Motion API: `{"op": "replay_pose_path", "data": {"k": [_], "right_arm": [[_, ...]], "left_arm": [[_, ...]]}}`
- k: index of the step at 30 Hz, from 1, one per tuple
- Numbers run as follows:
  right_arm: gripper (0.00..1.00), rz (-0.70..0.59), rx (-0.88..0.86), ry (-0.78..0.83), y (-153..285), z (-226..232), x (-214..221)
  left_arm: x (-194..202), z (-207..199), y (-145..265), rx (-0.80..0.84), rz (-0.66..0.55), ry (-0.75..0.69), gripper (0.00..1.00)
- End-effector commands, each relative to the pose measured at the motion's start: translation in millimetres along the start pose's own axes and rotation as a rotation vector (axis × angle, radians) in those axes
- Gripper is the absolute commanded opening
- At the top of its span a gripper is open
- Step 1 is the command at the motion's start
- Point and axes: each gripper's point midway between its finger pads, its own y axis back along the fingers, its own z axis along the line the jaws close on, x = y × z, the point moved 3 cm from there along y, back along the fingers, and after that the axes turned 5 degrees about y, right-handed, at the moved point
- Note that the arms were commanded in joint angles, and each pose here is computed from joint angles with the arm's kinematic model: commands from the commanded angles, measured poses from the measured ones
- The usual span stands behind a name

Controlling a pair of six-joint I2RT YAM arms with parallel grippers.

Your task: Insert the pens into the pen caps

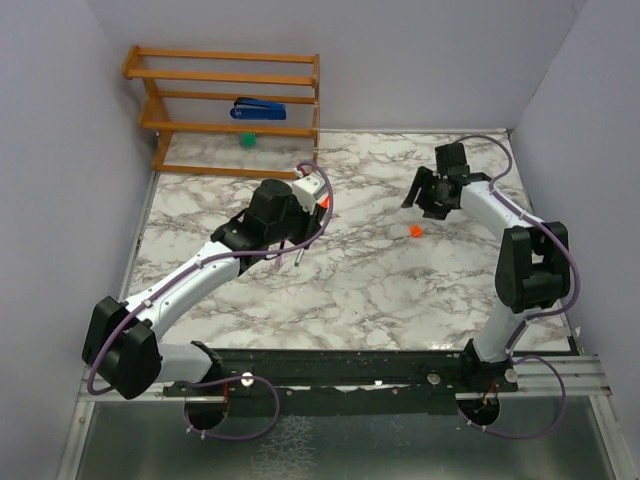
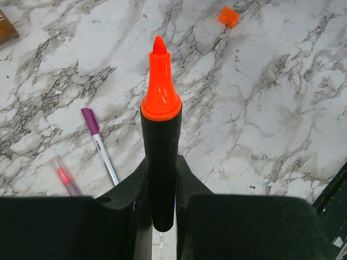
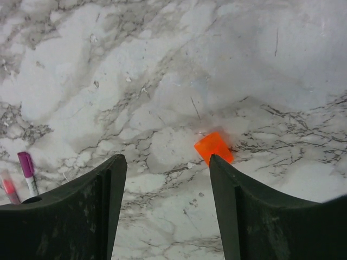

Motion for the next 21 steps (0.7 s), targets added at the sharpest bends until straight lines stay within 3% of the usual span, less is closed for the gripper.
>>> {"op": "replay_pose_path", "data": {"k": [1, 4, 7, 14, 21], "right_arm": [[0.66, -0.021, -0.128, 0.106, -2.2, 9.1, 10.6], [0.58, -0.035, 0.022, 0.171, -7.4, -13.9, 4.3], [0.57, -0.074, 0.094, 0.241, -6.7, -26.0, -3.0], [0.55, -0.122, 0.021, 0.395, -12.8, -22.3, -5.4], [0.51, 0.021, -0.075, 0.476, -35.9, -17.3, 17.2]], "left_arm": [[-1.2, -0.7, -2.7, 0.028, 0.006, -0.004, 0.00], [-0.1, 0.0, -2.6, 0.025, 0.008, 0.001, 0.00], [-0.4, -0.6, -3.3, 0.030, 0.007, 0.002, 0.00], [0.7, -3.0, -6.4, 0.050, 0.014, 0.009, 0.00], [-4.7, -5.2, -2.6, 0.057, -0.004, 0.001, 0.00]]}}
